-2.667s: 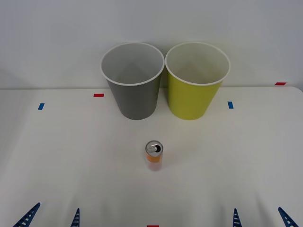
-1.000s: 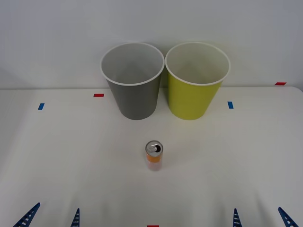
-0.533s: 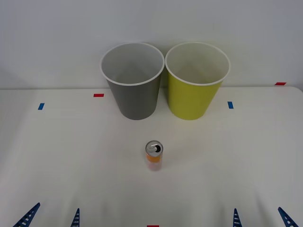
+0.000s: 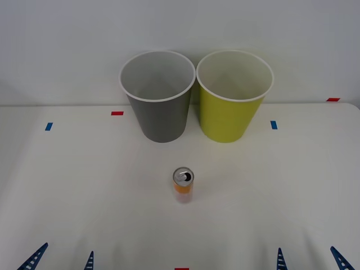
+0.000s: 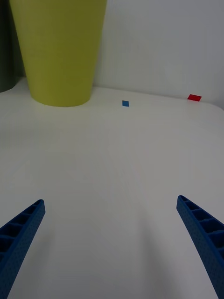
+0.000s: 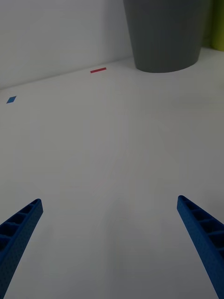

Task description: Put cans in the gray bin and PET bottles in the light green bin.

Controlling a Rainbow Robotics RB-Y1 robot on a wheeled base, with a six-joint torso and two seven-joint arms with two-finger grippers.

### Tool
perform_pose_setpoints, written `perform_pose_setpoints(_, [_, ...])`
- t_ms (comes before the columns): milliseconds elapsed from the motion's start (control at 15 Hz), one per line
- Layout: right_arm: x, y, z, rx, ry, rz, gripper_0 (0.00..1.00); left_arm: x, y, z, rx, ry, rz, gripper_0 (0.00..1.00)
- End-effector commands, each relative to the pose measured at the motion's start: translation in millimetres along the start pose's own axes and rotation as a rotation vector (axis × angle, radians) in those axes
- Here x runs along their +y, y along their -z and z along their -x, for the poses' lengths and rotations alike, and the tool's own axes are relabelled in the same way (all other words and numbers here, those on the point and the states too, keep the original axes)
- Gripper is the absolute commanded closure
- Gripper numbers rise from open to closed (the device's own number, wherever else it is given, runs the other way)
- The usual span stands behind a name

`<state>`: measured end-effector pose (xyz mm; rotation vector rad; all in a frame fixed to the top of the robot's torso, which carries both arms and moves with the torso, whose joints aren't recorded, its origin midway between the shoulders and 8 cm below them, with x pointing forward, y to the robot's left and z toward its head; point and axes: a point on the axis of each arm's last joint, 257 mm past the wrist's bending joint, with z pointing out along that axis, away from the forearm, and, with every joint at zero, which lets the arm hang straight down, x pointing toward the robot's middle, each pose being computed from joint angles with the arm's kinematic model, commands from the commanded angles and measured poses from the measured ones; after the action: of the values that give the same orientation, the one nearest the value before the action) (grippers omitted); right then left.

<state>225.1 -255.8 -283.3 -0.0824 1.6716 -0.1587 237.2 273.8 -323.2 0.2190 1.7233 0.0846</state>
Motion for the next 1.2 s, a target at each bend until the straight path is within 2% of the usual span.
perform_pose_setpoints(67, [0.0, 0, 0, 0.000, 0.000, 0.000, 0.02, -5.6, -10, 16, -0.056, -0.007, -0.037, 0.00])
perform_pose_setpoints(400, [0.0, 0, 0, 0.000, 0.000, 0.000, 0.02, -31.1, -36, 47, -0.156, 0.009, -0.144, 0.00])
perform_pose_setpoints(600, [0.0, 0, 0, 0.000, 0.000, 0.000, 0.02, -55.0, -44, 58, -0.190, -0.011, -0.234, 0.00])
perform_pose_setpoints(733, [0.0, 0, 0, 0.000, 0.000, 0.000, 0.02, -63.0, -49, 65, -0.209, -0.020, -0.268, 0.00])
perform_pose_setpoints(800, [0.0, 0, 0, 0.000, 0.000, 0.000, 0.02, -73.6, -53, 67, -0.219, -0.025, -0.299, 0.00])
perform_pose_setpoints(1000, [0.0, 0, 0, 0.000, 0.000, 0.000, 0.02, -88.4, -70, 67, -0.240, -0.043, -0.348, 0.00])
perform_pose_setpoints(1200, [0.0, 0, 0, 0.000, 0.000, 0.000, 0.02, -101.7, -88, 79, -0.268, -0.052, -0.384, 0.00])
